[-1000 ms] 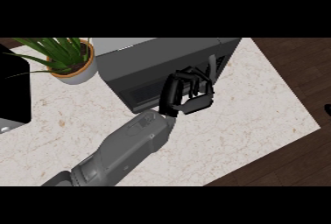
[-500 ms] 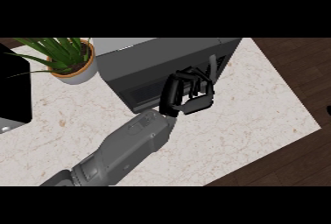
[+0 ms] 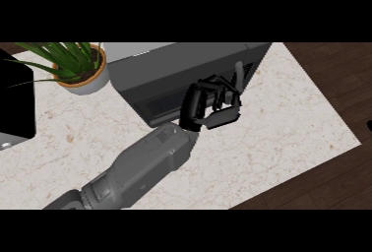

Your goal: Pick up the milk, place it into the microwave and close the microwave

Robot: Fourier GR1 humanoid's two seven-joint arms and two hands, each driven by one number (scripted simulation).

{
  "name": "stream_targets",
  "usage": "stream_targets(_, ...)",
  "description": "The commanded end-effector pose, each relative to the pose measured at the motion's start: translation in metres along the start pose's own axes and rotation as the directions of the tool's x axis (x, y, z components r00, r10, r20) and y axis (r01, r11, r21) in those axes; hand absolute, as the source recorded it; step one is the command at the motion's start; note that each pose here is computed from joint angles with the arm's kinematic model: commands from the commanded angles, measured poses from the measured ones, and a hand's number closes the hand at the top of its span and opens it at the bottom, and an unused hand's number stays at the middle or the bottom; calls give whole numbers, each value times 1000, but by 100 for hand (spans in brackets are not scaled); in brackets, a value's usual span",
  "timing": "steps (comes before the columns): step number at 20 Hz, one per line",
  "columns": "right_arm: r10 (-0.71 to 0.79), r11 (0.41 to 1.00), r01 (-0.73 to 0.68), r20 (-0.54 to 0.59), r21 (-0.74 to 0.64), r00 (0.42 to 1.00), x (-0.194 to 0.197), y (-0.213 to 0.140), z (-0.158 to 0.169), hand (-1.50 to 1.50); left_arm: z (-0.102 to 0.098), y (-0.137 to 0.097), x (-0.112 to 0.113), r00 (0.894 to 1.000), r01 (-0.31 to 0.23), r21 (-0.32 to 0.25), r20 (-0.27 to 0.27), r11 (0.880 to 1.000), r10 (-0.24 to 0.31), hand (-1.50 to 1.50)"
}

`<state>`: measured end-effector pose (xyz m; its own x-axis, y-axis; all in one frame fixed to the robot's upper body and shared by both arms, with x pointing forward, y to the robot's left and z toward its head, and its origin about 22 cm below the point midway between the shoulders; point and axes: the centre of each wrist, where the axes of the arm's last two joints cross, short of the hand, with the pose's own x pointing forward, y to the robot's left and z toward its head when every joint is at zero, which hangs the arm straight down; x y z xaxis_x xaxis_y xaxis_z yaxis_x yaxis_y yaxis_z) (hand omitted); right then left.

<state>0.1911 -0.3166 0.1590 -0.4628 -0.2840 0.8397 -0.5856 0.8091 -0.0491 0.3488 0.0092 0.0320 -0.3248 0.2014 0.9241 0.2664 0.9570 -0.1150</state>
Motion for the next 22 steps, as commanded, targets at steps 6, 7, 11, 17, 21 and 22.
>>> stream_targets(6, 5, 1000, -5, -3, 25, 1000, 9, -6, -3, -150, -18, 7, 3, 1000, 17, 27, -20, 1000, -16, 150)
stream_targets(7, 6, 999, -5, -10, 38, 1000, 10, -4, -5, -150, -16, 5, 2, 1000, 19, 11, -17, 1000, -19, 150)
stream_targets(11, -10, 999, 10, -1, 53, 1000, 10, -8, -5, -150, -18, 2, 5, 1000, -3, -23, 18, 1000, 3, 150)
stream_targets(17, -66, 994, 63, 27, 93, 997, 11, -3, -9, -150, -14, 13, -9, 986, 152, -13, -61, 988, -153, 150)
stream_targets(21, -71, 991, 68, 20, 119, 997, 16, -5, -10, -150, -9, 18, -15, 977, 180, 38, -121, 983, -174, 150)
stream_targets(22, -74, 991, 71, 21, 116, 997, 16, -3, -10, -150, -7, 22, -19, 974, 191, 49, -130, 980, -183, 150)
